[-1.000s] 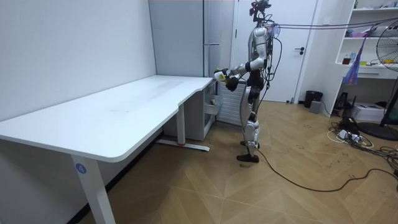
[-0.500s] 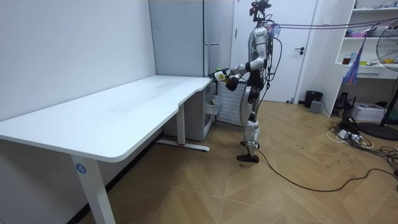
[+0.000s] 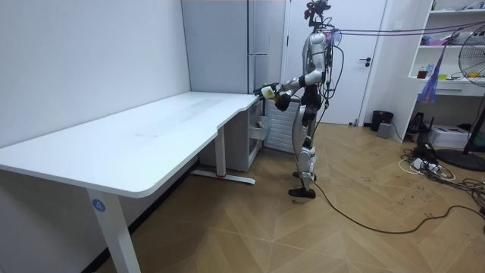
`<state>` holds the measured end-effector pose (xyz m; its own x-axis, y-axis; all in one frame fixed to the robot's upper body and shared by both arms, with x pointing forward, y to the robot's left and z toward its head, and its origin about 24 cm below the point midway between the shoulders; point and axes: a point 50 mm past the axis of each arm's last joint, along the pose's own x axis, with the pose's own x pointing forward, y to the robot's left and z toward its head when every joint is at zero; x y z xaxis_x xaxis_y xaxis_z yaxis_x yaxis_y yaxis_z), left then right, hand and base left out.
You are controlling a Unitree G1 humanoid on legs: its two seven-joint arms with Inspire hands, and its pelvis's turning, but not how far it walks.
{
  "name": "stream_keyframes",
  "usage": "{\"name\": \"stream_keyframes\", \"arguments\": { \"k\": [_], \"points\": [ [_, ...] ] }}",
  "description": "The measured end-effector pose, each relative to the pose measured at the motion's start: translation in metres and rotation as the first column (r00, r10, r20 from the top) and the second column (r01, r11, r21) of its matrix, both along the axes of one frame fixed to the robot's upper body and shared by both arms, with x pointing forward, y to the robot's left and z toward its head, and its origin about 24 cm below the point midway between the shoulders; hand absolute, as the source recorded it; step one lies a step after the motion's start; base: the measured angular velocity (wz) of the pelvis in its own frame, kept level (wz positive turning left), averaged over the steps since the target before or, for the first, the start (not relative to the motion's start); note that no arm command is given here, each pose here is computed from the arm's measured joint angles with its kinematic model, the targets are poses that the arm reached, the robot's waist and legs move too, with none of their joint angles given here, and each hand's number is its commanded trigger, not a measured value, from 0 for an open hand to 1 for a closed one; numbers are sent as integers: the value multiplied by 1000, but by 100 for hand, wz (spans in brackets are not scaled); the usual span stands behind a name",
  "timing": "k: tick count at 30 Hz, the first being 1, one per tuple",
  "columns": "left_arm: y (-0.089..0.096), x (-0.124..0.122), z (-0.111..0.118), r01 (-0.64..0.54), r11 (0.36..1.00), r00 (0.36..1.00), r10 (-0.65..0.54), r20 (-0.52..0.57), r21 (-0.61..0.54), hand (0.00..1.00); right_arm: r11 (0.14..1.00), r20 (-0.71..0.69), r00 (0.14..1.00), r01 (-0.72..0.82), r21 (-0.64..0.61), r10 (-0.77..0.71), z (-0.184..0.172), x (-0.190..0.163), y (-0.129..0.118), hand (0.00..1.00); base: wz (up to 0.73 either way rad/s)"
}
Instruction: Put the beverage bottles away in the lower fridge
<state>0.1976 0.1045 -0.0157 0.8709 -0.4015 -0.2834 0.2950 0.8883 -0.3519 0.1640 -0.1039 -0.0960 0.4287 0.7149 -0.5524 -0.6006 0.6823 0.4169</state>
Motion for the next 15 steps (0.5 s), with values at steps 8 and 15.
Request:
{"name": "stream_keyframes", "arguments": {
  "k": [8, 15],
  "points": [
    [1, 2, 3, -3, 1000, 1000, 3, 19, -3, 0, 999, 2, 1000, -6, -46, 6, -2, -1, -10, 100, 0],
    [8, 3, 6, -1, 1000, 999, 0, 34, 22, 0, 996, -22, 999, 41, -79, -43, -7, -6, -24, 100, -1]
  ]
}}
